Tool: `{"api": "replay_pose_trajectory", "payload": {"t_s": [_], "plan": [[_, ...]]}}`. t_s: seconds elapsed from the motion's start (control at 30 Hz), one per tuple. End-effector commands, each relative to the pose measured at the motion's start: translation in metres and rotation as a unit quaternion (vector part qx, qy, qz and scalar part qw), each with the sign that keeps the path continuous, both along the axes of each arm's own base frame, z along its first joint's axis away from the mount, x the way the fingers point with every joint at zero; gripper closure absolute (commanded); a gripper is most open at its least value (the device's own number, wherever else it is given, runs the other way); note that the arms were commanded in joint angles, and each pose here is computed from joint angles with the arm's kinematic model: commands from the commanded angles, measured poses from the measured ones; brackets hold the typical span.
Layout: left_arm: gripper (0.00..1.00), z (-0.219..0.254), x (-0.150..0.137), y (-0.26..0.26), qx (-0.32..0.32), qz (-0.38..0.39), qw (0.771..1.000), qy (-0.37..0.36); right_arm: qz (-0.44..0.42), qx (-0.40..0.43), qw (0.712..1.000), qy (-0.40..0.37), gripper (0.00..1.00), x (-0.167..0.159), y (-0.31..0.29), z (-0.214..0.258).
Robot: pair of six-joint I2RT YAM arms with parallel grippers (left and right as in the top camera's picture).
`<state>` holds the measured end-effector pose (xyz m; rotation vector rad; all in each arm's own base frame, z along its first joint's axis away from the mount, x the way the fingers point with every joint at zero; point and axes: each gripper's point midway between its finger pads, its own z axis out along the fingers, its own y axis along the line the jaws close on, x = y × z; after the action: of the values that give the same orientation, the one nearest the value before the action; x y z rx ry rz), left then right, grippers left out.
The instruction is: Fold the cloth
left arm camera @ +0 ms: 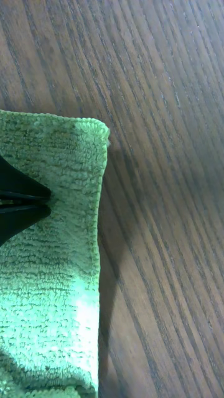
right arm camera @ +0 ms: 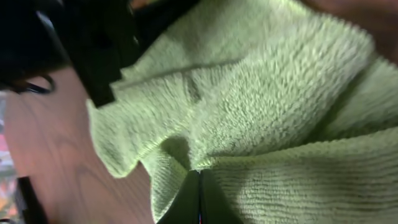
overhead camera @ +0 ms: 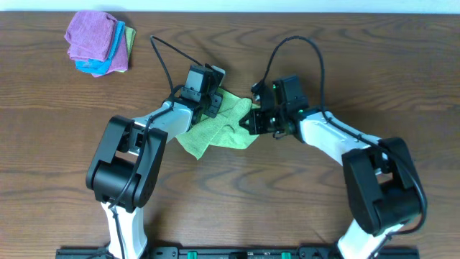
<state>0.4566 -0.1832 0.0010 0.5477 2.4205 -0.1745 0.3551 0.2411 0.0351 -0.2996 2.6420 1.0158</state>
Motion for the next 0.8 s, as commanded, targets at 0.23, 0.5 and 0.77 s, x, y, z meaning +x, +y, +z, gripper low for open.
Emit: {"api": "replay_pose_trajectory", "payload": {"t_s": [0.23, 0.5, 0.77], "plan": [[0.94, -0.028, -0.010, 0.019, 0.021, 0.021, 0.999, 0.039, -0.025, -0.100, 0.991, 0.083, 0.99, -0.030, -0.029, -0.037], [0.94, -0.029, -0.008, 0.027, 0.022, 0.029, 0.998, 0.041, -0.047, -0.191, 0.973, 0.119, 0.99, -0.045, -0.060, -0.039], [0.95, -0.030, -0.005, 0.042, 0.023, 0.045, 0.998, 0.045, -0.071, -0.263, 0.956, 0.106, 0.99, -0.039, -0.086, 0.003]]}}
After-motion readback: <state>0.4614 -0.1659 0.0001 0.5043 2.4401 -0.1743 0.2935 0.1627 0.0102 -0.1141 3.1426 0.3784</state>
